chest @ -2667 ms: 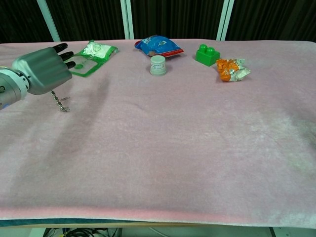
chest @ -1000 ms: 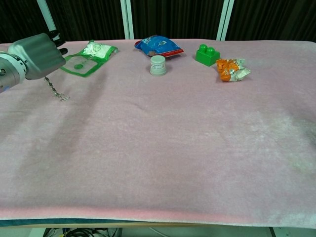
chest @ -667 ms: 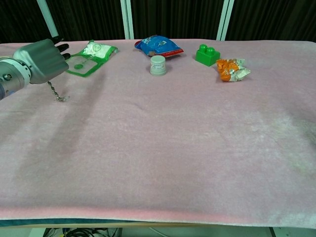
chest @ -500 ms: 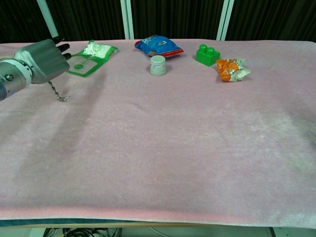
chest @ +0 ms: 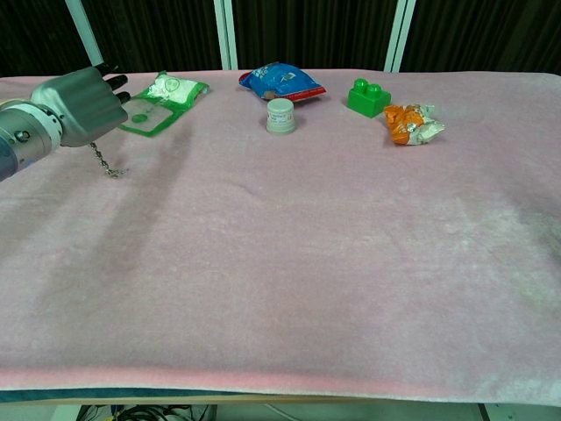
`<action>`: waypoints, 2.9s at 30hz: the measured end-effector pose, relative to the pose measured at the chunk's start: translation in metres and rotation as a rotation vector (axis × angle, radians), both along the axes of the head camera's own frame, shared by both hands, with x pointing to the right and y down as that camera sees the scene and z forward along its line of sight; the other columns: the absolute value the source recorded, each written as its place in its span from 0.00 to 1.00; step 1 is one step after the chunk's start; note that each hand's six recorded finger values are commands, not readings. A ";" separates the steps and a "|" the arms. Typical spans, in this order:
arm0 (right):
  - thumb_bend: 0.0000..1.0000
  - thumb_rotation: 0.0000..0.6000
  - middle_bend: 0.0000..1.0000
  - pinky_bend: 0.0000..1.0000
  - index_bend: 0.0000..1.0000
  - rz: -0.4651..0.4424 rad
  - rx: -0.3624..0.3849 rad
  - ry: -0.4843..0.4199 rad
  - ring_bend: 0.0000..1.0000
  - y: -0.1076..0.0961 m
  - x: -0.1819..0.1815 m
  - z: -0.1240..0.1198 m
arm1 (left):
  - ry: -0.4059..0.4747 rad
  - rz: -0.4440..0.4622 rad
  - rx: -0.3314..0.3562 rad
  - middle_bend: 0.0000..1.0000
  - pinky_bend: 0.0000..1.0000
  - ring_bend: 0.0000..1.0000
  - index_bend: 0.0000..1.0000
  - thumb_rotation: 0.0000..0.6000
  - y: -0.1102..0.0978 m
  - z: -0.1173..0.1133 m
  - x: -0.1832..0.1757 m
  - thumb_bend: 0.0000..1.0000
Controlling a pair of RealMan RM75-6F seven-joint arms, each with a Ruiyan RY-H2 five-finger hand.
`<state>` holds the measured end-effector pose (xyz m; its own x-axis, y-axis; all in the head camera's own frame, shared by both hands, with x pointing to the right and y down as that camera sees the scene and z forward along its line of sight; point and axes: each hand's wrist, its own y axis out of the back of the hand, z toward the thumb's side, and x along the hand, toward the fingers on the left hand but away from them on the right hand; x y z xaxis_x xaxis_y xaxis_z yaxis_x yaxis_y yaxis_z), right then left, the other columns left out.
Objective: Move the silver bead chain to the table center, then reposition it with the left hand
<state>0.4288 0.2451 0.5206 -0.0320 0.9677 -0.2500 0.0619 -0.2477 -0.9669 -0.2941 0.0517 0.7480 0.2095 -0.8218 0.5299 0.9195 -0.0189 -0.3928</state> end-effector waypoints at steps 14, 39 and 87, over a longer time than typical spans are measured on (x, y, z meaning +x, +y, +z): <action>0.16 1.00 0.00 0.18 0.08 0.006 0.010 0.001 0.01 0.000 0.000 -0.002 | 0.018 -0.008 0.021 0.15 0.00 0.00 0.64 1.00 -0.006 -0.013 -0.001 0.41; 0.16 1.00 0.00 0.18 0.08 0.015 0.019 0.009 0.01 -0.001 0.003 -0.004 | 0.294 -0.108 -0.038 0.15 0.00 0.00 0.65 1.00 0.000 -0.040 0.032 0.41; 0.16 1.00 0.00 0.18 0.08 0.019 0.009 0.021 0.01 -0.001 0.005 0.000 | 0.908 -0.726 -0.251 0.14 0.00 0.00 0.64 1.00 0.059 -0.023 0.130 0.41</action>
